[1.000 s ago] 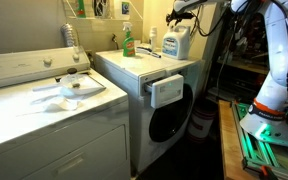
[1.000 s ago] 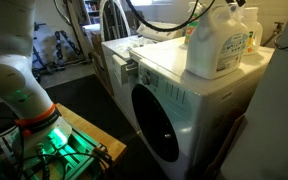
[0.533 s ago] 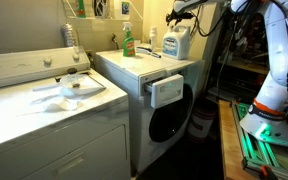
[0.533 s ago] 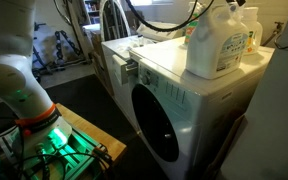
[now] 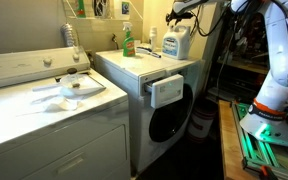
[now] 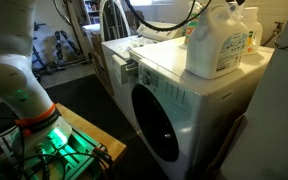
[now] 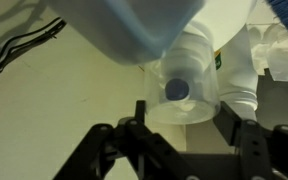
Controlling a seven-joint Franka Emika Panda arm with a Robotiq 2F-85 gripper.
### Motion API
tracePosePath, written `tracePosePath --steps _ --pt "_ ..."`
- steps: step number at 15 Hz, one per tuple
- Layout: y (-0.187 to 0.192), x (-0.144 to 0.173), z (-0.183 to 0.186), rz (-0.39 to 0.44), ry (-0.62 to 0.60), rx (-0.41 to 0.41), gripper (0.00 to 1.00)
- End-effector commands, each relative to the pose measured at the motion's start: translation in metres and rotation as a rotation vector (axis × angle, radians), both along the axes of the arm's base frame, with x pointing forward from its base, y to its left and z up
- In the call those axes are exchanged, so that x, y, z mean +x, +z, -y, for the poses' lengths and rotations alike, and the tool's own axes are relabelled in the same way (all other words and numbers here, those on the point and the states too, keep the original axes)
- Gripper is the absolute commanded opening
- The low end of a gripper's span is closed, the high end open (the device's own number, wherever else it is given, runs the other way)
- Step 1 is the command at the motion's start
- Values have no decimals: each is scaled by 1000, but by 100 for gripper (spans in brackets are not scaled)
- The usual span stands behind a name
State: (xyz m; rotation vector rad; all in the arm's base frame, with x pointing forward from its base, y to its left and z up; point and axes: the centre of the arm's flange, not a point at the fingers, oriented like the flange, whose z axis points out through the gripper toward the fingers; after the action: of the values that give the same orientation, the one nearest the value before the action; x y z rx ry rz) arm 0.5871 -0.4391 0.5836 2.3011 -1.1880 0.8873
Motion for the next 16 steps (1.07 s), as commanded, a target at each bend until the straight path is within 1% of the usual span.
tracePosePath --steps 1,4,6,7,9,11,12,13,14,15,16 --pt "48 -14 -17 61 -9 -81 45" --pt "52 -17 -20 66 2 -81 45" --pt "60 -19 -21 86 7 -99 45" --pt "75 -22 -24 119 17 -129 45" --pt "105 -31 -30 169 23 -159 45" --pt "121 -38 -34 181 24 -138 45" --pt "123 -38 -35 183 25 -128 64" --pt "125 -38 -35 179 32 -114 92" --pt "121 -36 -34 173 38 -102 89" --pt "117 -33 -33 172 39 -93 90" --pt "110 -29 -32 165 42 -82 96"
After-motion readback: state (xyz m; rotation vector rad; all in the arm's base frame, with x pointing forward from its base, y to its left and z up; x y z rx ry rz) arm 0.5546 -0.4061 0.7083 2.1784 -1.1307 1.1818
